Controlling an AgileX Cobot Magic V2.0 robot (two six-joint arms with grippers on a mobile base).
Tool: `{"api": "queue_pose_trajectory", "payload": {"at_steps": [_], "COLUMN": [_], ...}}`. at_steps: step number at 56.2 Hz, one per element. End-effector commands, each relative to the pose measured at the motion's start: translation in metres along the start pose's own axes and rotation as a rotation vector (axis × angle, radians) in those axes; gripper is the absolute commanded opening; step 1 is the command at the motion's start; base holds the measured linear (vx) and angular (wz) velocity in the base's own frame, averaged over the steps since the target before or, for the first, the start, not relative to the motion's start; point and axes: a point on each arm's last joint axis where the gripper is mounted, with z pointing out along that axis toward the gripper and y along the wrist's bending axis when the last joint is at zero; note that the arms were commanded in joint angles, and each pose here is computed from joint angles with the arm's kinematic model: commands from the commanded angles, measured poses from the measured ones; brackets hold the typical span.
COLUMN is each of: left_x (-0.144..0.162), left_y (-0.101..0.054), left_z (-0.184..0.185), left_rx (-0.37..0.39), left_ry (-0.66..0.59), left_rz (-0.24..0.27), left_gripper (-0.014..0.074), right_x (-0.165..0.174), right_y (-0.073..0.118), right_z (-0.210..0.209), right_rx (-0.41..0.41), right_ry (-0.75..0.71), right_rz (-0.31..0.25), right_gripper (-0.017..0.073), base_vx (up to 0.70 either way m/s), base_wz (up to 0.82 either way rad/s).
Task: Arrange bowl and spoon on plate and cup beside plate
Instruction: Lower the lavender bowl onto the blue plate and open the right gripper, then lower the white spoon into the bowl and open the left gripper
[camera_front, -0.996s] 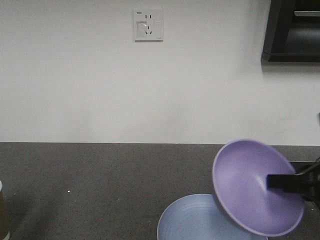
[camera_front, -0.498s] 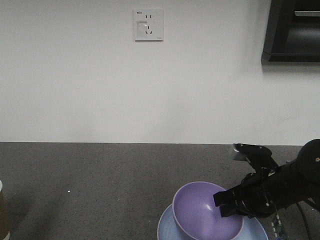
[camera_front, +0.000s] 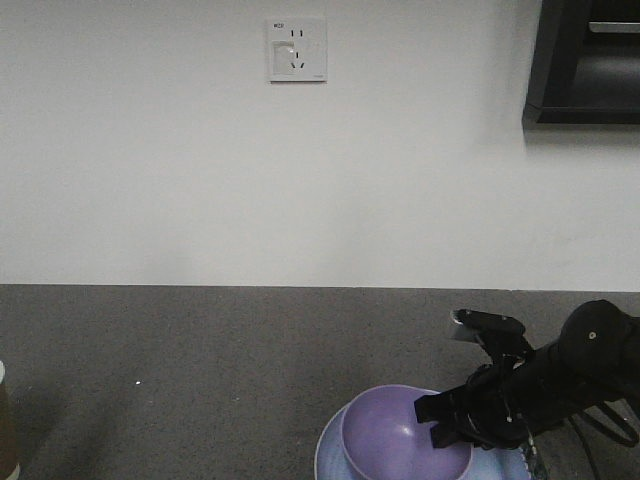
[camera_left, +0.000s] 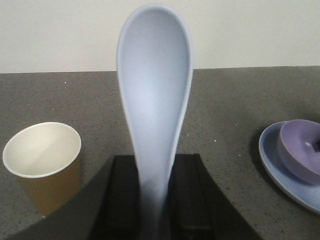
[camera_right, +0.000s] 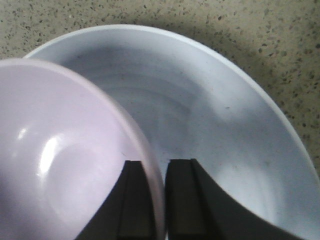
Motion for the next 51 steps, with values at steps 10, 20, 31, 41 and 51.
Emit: {"api": "queue_pose_trajectory", "payload": {"at_steps": [10, 20, 31, 41, 51], "left_x": [-0.013, -0.011, -0.007, -0.021, -0.044], "left_y": [-0.002, -0.002, -0.003, -0.004, -0.015], "left_z": [-0.002, -0.002, -0.001, 0.015, 0.061], "left_rx": [0.01, 0.011, 0.018, 0.036, 0.192], "left_ry": [-0.088, -0.066, 0.028, 0.153, 0.267], "left_rz": [-0.01, -0.011, 0.043, 0.14, 0.166], "left_gripper": [-0.0006, -0.0006, -0.0003, 0.0, 0.0], "right_x": [-0.014, -0.021, -0.015, 0.018, 0.067], "right_y": [0.011, 0.021, 0.044, 0.056, 0.053], "right_z": [-0.025, -0.057, -0.127, -0.186, -0.207], "right_rx": [-0.018, -0.018, -0.013, 0.056, 0.112], "right_ry": [-0.11, -0.184, -0.287, -0.403, -0.525], "right_rz": [-0.01, -0.062, -0.173, -0.248, -0.249], "right_gripper": [0.051, 0.0625, 0.0544, 0.0101, -0.0013], "base_vx": [0.0, 0.0, 0.0, 0.0, 0.0], "base_wz": [0.0, 0.0, 0.0, 0.0, 0.0]}}
